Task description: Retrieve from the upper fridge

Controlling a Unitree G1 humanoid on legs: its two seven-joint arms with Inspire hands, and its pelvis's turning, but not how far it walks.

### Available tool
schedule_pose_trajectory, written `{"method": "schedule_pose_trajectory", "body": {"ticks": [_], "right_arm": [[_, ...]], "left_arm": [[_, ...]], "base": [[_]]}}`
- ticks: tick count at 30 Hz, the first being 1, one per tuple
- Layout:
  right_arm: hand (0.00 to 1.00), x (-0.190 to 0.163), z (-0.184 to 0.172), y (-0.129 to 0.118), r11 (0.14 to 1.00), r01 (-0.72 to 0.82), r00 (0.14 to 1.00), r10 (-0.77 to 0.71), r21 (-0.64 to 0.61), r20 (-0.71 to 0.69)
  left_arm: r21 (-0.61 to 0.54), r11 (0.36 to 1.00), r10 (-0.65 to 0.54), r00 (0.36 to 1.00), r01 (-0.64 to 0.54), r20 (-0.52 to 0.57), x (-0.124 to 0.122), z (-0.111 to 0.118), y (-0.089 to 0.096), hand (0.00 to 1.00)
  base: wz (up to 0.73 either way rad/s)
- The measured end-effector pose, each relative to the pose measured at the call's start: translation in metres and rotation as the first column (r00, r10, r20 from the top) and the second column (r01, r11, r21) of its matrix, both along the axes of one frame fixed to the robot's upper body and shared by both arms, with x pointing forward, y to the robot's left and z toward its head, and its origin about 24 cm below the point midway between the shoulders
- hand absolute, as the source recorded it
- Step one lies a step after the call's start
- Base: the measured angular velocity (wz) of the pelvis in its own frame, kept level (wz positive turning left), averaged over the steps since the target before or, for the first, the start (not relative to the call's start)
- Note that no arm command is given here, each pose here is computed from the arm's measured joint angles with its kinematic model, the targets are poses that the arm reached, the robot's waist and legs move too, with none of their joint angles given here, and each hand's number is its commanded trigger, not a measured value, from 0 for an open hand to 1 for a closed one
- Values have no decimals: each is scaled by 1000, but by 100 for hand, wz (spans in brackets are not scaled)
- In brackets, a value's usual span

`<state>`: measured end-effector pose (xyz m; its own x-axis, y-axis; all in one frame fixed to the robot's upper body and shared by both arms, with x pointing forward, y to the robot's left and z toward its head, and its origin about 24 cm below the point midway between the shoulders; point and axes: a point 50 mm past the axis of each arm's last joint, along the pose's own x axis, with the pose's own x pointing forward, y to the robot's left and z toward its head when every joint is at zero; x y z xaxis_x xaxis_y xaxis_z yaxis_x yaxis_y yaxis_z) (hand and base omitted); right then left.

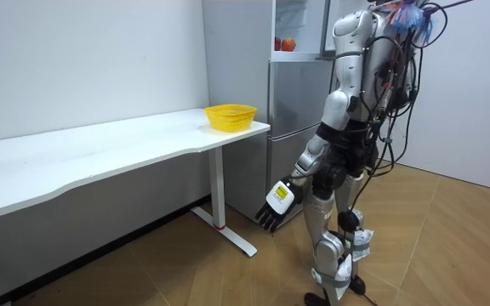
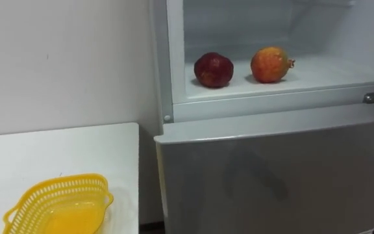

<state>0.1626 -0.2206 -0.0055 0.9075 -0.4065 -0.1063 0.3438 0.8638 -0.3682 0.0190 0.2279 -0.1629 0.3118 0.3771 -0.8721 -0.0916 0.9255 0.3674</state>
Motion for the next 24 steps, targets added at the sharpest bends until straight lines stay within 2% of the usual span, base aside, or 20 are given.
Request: {"method": "schedule_pose_trajectory", "body": {"ticks": [4,8,16,24], "right_arm": [[0,12,37,7,1000,5,978,0,-25,210],[0,19,68,17,995,4,927,32,-95,373],[0,21,93,35,986,-34,869,110,-163,482],[0,34,117,43,981,-50,776,155,-185,612]], "left_arm": [[15,999,-33,999,34,-32,-6,-2,-1,0],[37,998,-55,994,59,-91,-20,-2,8,0],[24,993,-109,976,115,-190,-36,-4,9,0],[1,988,-154,973,156,-174,-22,-6,5,0]], "base": [[-9],[0],[0],[0]]}}
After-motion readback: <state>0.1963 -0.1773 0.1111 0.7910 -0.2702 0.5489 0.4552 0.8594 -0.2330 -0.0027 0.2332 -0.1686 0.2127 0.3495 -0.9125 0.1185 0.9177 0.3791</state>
